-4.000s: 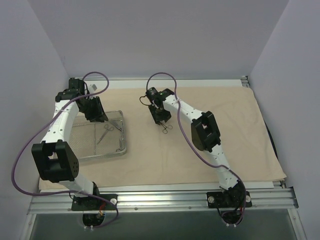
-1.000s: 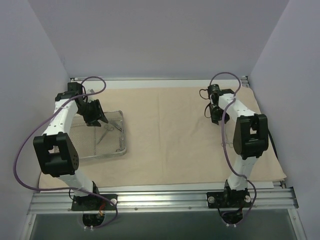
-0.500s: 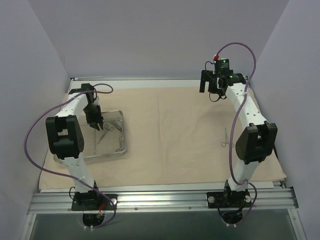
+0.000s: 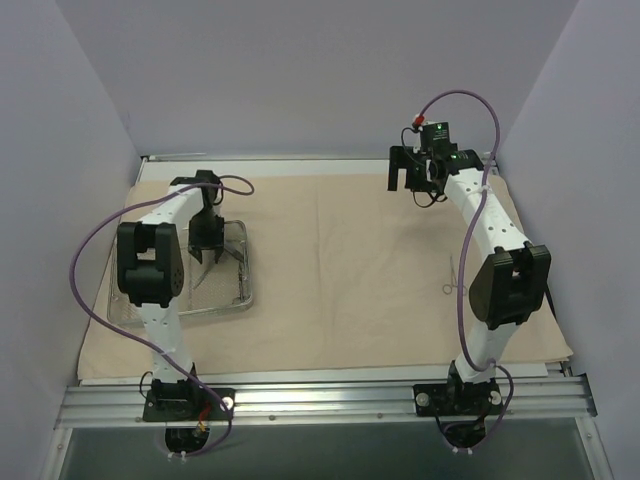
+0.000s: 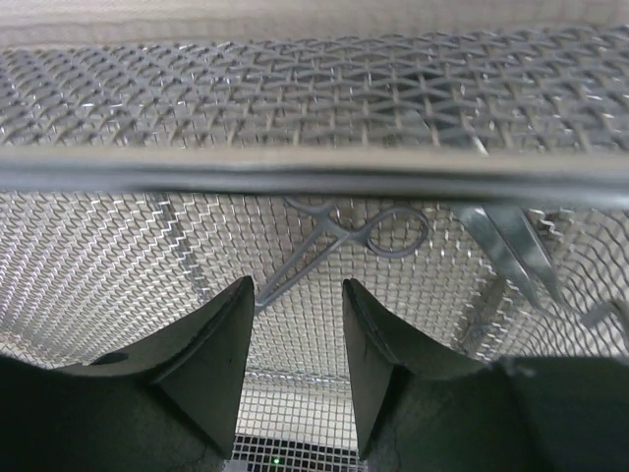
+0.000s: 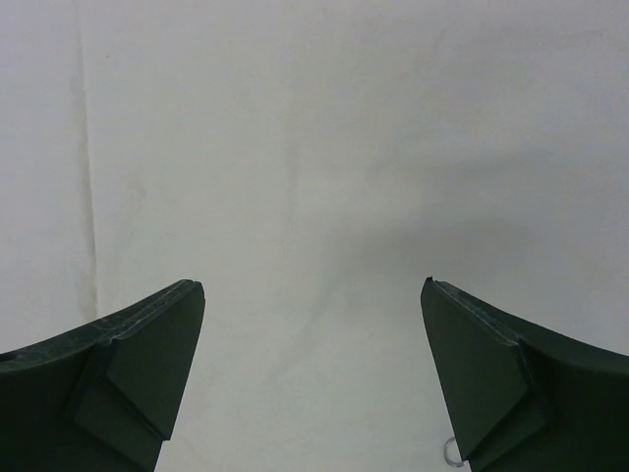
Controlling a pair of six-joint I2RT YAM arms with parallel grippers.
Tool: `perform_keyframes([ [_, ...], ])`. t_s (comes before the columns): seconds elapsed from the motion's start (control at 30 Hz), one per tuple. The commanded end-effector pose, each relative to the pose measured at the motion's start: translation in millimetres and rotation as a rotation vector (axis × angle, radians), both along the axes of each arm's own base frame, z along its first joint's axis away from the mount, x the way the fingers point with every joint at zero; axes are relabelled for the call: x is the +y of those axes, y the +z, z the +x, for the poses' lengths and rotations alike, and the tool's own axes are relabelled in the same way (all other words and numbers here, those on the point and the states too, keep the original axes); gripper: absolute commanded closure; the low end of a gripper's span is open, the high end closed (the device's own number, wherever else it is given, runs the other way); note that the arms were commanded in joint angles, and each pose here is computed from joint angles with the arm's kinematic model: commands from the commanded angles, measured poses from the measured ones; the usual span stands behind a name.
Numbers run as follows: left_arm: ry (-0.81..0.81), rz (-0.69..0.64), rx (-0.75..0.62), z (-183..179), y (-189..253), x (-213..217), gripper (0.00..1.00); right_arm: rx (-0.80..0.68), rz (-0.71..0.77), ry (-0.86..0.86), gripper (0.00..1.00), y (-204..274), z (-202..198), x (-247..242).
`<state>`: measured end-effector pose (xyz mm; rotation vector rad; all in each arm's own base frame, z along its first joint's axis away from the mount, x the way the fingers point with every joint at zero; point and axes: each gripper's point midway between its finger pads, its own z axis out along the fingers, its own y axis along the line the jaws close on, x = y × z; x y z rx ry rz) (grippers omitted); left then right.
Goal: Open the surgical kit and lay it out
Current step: Pick up the medical item from the container.
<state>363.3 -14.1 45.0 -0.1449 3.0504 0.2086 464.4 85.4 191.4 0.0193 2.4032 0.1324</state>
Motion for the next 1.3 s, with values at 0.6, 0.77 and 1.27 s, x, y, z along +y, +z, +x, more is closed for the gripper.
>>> perform_keyframes([
  [0.6,-0.023,0.064,0.072,-2.4,-31.1,6.7,0.98,-0.036,0.006,0.055,0.04,15.0,-14.5,10.8],
  [0.77,-0.008,0.051,0.005,-6.7,14.0,4.9,0.98,-0.046,-0.021,0.054,0.04,17.1,-16.3,15.5],
  [1.27,-0.039,-0.210,-0.225,-10.0,106.7,-37.7,0.98,-0.013,0.042,0.326,0.05,14.4,-26.2,131.3],
])
